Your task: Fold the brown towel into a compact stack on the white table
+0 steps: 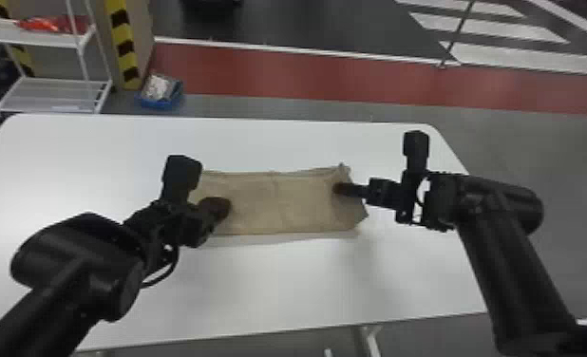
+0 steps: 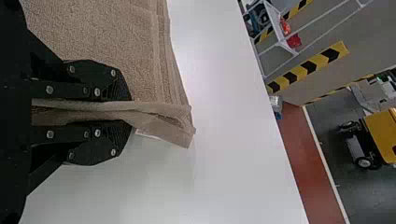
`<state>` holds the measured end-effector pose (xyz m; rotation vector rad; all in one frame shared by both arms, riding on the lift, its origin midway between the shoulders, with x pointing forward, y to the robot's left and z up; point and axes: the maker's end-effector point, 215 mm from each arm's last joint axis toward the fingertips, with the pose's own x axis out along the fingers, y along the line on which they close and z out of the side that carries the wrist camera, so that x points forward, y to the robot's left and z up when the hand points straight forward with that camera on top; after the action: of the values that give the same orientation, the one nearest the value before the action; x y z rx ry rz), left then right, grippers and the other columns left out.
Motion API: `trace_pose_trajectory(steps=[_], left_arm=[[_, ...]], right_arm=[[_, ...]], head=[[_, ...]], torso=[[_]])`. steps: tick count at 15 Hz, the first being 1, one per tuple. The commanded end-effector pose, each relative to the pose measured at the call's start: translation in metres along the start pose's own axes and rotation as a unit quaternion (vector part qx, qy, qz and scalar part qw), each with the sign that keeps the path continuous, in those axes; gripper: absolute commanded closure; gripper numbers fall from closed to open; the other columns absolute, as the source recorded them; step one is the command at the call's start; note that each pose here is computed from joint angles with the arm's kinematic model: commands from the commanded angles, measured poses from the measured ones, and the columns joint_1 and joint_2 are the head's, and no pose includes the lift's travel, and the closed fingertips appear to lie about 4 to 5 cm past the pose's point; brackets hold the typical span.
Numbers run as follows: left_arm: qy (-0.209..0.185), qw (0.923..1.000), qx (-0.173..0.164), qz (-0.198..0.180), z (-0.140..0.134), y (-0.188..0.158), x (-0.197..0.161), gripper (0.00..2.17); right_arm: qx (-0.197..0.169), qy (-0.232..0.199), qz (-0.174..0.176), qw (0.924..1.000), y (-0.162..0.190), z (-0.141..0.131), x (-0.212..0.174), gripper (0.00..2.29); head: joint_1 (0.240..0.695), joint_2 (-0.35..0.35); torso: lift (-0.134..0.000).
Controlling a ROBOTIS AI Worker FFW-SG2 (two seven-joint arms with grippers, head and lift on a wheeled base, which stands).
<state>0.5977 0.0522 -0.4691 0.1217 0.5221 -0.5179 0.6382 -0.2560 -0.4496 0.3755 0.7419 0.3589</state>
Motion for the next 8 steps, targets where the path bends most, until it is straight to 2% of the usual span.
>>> trace_pose_trajectory(steps=[1,5,8], left_arm=[[0.002,1.0,0.0,0.001,-0.001,0.002,-0.001,2.14],[0.006,1.0,-0.003,-0.001,-0.005,0.001,0.0,2.14],[0.004,0.9999,-0.008,-0.007,-0.003,-0.005,0.0,2.14]], right_arm=[[0.031,-0.009,0.024,0.9992,0.006,0.002,-0.006,1.21],[0.053,-0.017,0.078,0.9954,0.046,0.015,-0.025,1.21],[0.055,-0.02,0.114,0.9918,0.081,0.022,-0.035,1.21]], head=[[0.695,-0.178],[0.695,-0.168],[0.695,-0.154]], torso=[[-0.12],[-0.12],[-0.12]])
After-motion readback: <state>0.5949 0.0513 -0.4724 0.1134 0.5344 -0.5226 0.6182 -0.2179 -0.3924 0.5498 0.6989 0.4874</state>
